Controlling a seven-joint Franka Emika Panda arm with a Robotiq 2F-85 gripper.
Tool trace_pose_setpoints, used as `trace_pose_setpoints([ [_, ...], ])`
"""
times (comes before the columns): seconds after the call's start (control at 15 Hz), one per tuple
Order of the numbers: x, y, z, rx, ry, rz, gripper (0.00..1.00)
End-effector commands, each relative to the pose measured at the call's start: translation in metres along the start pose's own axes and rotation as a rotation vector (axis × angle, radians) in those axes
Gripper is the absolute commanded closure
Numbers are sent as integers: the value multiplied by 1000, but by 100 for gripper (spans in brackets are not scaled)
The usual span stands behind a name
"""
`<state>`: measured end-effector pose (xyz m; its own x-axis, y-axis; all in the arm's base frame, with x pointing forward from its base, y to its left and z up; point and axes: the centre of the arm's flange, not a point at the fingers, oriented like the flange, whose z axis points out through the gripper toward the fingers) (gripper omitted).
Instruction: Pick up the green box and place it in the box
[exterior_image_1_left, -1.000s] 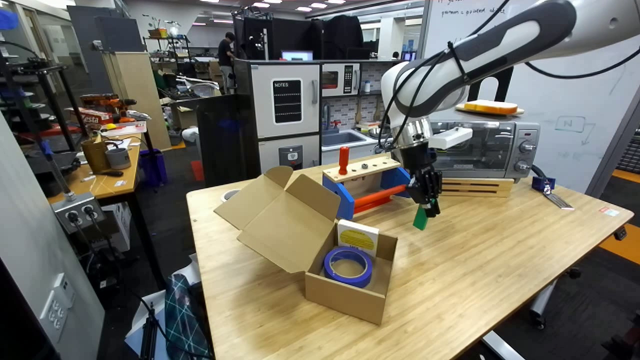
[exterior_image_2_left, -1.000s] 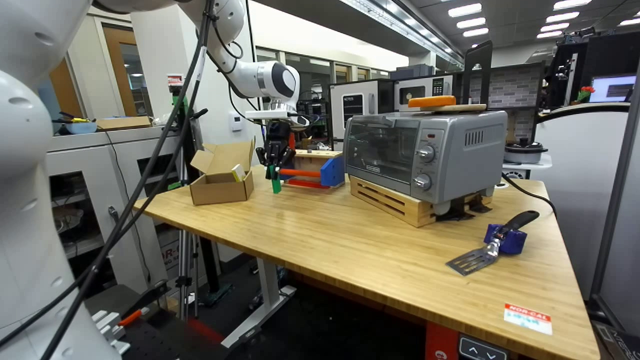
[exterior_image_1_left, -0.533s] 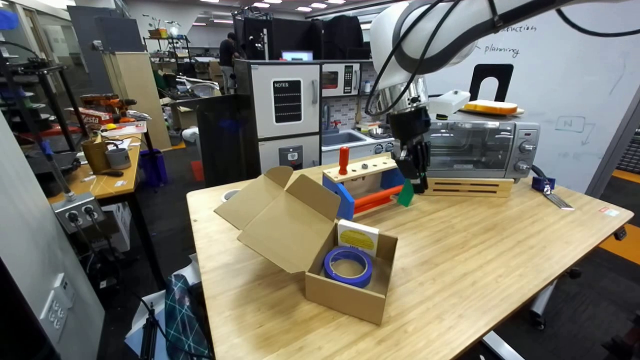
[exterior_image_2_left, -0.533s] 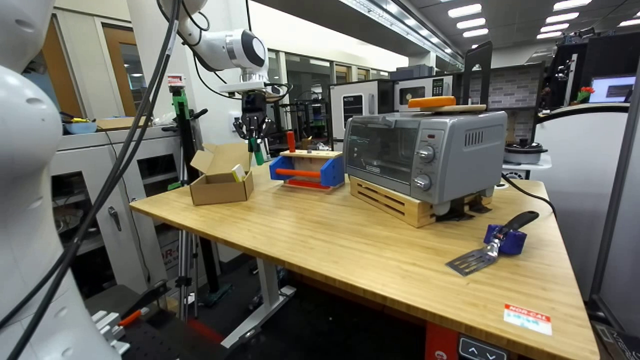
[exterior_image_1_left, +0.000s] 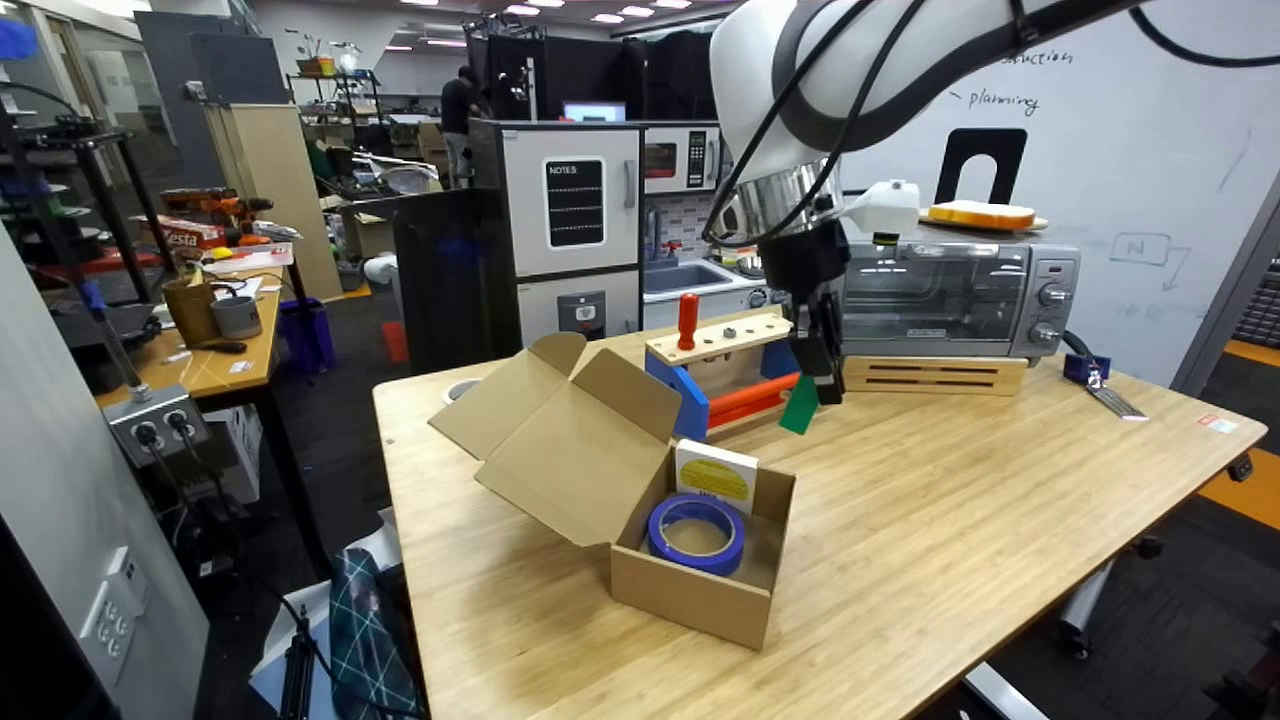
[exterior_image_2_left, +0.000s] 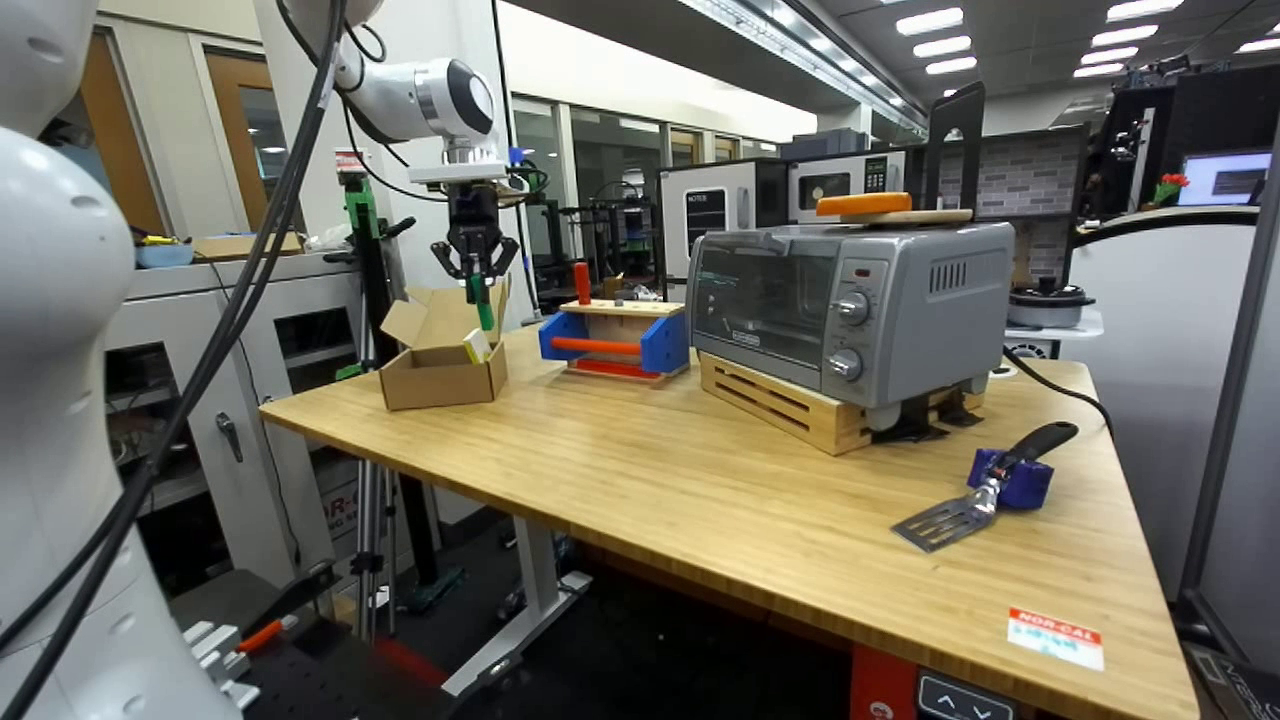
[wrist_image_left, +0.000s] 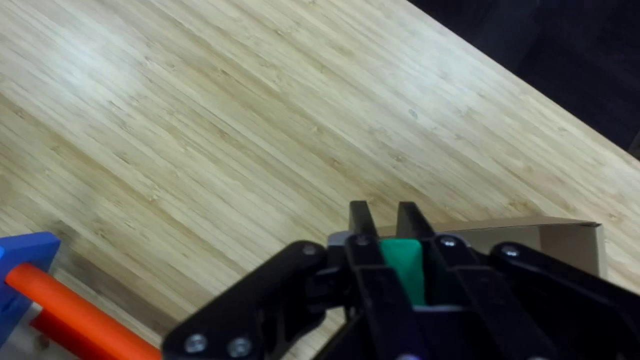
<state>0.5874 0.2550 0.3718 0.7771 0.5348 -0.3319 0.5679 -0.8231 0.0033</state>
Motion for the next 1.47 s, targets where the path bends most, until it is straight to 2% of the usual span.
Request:
trace_pose_setpoints([
  [0.0, 15, -18, -4, -34, -27, -128, 95],
  [0.53, 36, -43, 6, -133, -72, -294, 95],
  [0.87, 33, -43, 0, -179, -77, -313, 95],
  [1.4, 28, -51, -8, -191, -74, -363, 95],
])
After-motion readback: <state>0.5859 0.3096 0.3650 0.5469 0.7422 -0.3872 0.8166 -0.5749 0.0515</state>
